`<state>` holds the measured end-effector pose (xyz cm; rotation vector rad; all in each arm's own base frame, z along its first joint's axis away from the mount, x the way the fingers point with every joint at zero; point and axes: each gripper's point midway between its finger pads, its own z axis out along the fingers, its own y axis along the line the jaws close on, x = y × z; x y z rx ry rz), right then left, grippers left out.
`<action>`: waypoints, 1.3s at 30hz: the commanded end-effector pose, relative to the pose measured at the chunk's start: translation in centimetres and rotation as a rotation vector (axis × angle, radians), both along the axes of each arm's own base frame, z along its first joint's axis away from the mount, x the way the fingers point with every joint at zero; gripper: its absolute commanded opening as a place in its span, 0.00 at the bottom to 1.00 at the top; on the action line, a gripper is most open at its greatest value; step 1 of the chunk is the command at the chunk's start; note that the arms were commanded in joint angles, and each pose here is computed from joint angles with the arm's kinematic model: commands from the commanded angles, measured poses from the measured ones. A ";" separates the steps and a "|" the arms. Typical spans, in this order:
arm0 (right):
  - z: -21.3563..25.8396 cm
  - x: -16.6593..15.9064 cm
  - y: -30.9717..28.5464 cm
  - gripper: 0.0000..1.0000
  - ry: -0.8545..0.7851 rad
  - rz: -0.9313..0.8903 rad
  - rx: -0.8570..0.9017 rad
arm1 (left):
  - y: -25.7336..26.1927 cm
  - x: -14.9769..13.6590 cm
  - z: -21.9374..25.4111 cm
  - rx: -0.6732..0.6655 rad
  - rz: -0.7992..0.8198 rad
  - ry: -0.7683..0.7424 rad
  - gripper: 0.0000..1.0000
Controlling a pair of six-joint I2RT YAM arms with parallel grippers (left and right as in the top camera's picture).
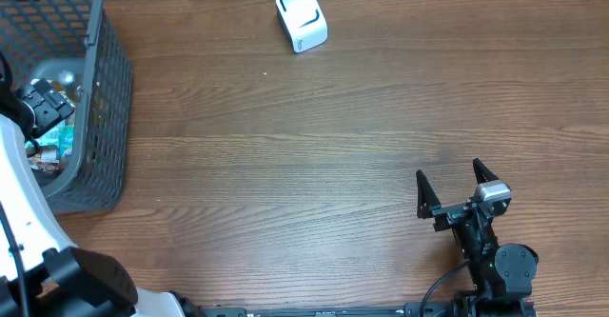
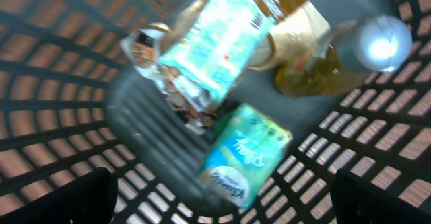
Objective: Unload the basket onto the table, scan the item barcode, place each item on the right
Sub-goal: 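Lower the left gripper into the basket and grasp the green-capped jar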
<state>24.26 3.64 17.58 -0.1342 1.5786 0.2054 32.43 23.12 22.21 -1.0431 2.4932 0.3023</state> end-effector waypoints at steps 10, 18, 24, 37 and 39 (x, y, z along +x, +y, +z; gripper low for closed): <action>-0.2 0.0 -0.1 1.00 -0.005 -0.003 -0.002 | -1.6 2.1 -6.1 -0.193 -0.147 0.073 0.92; -0.2 0.0 -0.1 1.00 -0.005 -0.003 -0.002 | -1.8 2.1 -9.4 -0.253 -0.161 0.149 0.95; -0.2 0.0 -0.1 1.00 -0.005 -0.003 -0.002 | -1.9 2.0 -10.3 -0.270 -0.160 0.166 1.00; -0.2 0.0 -0.1 1.00 -0.005 -0.003 -0.002 | -2.2 1.6 -13.6 -0.325 -0.155 0.239 1.00; -0.2 0.0 -0.1 1.00 -0.005 -0.003 -0.002 | -2.2 1.6 -14.2 -0.334 -0.154 0.251 1.00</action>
